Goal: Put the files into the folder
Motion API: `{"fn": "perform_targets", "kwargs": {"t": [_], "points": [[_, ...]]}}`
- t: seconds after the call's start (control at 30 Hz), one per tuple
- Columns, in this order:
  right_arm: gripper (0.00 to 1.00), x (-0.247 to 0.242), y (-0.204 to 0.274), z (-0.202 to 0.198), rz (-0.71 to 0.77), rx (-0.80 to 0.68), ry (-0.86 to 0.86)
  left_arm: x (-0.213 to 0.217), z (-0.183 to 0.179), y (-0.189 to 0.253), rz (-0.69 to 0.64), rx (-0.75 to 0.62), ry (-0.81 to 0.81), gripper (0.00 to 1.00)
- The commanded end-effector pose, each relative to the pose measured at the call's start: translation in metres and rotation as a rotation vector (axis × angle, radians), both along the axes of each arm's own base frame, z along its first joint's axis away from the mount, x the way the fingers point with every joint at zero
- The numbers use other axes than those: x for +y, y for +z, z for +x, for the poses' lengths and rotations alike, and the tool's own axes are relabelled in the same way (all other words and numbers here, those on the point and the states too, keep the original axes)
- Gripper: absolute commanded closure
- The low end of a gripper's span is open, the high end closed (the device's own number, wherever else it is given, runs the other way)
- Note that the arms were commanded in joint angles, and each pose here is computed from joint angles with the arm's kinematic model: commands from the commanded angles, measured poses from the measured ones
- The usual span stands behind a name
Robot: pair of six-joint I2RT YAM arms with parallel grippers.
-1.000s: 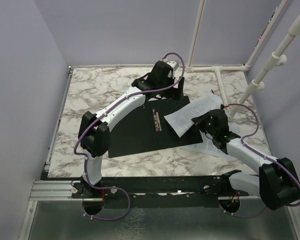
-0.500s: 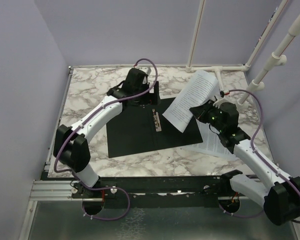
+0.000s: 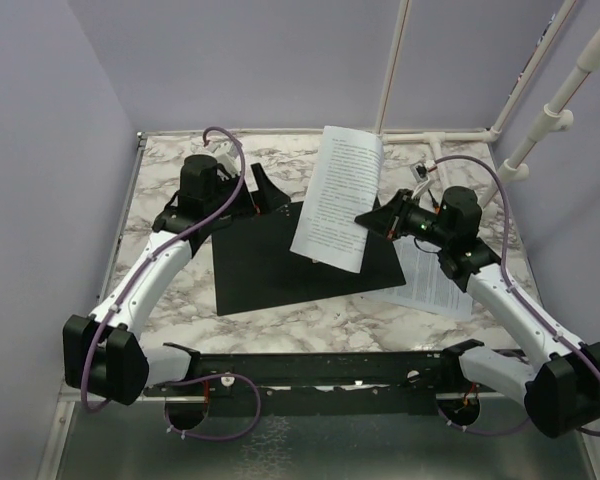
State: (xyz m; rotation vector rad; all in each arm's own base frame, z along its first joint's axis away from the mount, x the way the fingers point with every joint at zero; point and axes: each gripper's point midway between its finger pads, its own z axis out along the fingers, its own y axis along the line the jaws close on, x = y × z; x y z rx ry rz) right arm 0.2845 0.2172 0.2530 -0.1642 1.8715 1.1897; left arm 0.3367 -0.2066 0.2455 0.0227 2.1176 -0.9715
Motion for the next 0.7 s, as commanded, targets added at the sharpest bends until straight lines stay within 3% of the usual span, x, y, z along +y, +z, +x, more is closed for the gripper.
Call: {"fn": "perform_targets", "kwargs": {"t": [0.0, 0.5, 0.67], "points": [[0.85, 0.026, 0.034, -0.030, 0.055, -0.085, 0.244, -0.004, -0.020, 0.036, -0.171, -0.087, -0.114, 0.01], [0.84, 0.053, 0.073, -0.073, 0.132, -0.165, 0.489, -0.016, -0.072, 0.081, -0.450, -0.196, -0.279, 0.01], [0.84, 0.055, 0.078, -0.076, 0.138, -0.178, 0.500, -0.019, -0.087, 0.093, -0.515, -0.211, -0.332, 0.15]]}}
